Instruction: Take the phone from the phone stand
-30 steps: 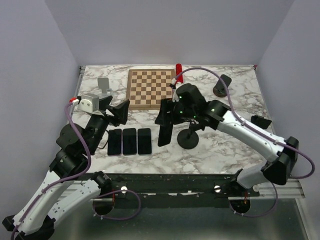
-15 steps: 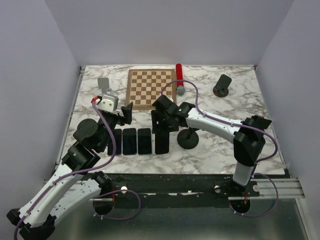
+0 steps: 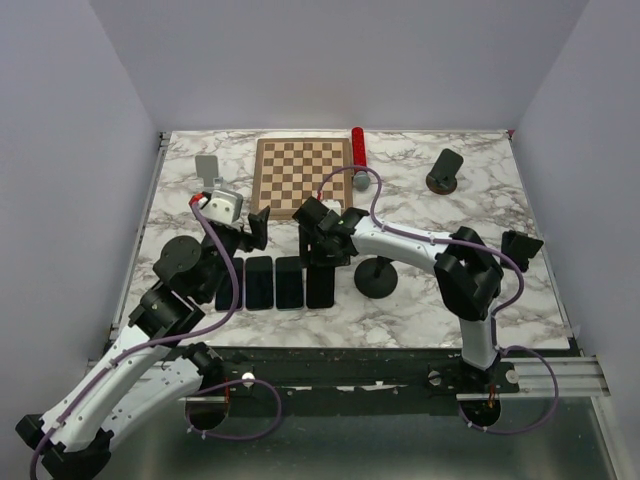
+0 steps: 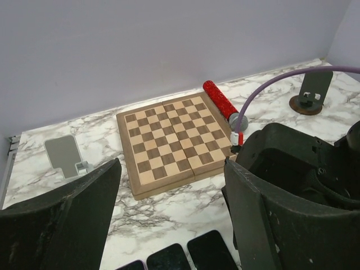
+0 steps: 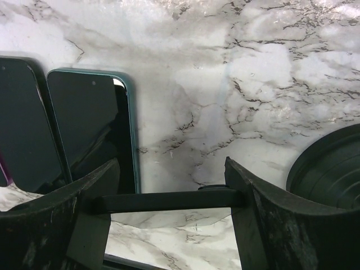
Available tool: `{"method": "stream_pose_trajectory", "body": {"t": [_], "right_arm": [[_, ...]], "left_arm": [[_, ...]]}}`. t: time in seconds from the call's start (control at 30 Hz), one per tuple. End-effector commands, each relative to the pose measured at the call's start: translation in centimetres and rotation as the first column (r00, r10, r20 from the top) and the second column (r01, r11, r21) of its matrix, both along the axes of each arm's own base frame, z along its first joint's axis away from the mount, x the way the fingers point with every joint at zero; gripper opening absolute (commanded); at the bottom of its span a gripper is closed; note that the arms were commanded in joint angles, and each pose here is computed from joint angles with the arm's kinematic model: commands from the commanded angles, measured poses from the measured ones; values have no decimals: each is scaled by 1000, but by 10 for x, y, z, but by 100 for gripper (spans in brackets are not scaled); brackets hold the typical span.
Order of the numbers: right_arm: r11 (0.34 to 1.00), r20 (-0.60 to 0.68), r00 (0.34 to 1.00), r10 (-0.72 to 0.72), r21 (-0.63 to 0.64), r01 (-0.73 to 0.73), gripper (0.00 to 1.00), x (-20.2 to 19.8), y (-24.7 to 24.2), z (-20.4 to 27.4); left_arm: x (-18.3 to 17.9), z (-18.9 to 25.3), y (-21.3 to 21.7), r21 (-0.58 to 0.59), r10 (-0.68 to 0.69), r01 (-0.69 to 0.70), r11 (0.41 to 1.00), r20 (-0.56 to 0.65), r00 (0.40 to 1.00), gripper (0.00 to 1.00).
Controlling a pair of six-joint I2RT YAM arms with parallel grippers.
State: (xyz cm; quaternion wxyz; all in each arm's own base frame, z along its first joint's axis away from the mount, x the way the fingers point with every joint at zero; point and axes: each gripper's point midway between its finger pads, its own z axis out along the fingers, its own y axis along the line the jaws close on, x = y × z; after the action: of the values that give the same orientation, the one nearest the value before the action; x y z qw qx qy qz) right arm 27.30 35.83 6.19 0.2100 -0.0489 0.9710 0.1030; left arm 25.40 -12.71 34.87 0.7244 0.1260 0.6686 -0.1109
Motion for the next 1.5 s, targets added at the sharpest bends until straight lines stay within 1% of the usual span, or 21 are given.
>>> {"method": "stream_pose_trajectory", "body": {"t": [0.0, 0.1, 0.27, 0.4, 0.63, 0.9, 1.27, 1.47], "right_arm": [[998, 48, 998, -31, -46, 34, 1, 11, -3, -3], [997, 44, 999, -29, -71, 33, 2, 12, -6, -12], [994, 36, 999, -29, -105, 33, 8, 12, -9, -25], [995, 47, 998, -44, -86, 48, 11, 14, -6, -29], [996, 48, 995, -93, -9, 93, 13, 19, 9, -36], [988, 102, 985, -136, -63, 143, 20, 27, -6, -38], [990, 83, 988, -130, -36, 134, 26, 24, 0, -50], [990, 79, 987, -137, -30, 140, 31, 25, 1, -52]], "left_arm": [[-2, 4, -5, -14, -34, 34, 999, 4, 999, 82], [-2, 4, -5, -15, -34, 34, 999, 6, 999, 82], [-2, 4, -4, -14, -26, 26, 1000, 4, 1000, 82], [-1, 2, -4, -13, -24, 24, 1000, 1, 1000, 82], [1, 0, -7, -4, -31, 31, 1000, -9, 999, 82], [1, 0, -6, -5, -24, 24, 1000, -9, 1000, 82], [1, -1, -6, -3, -27, 27, 1000, -10, 1000, 82], [1, -1, -6, -3, -27, 27, 1000, -11, 1000, 82]]}}
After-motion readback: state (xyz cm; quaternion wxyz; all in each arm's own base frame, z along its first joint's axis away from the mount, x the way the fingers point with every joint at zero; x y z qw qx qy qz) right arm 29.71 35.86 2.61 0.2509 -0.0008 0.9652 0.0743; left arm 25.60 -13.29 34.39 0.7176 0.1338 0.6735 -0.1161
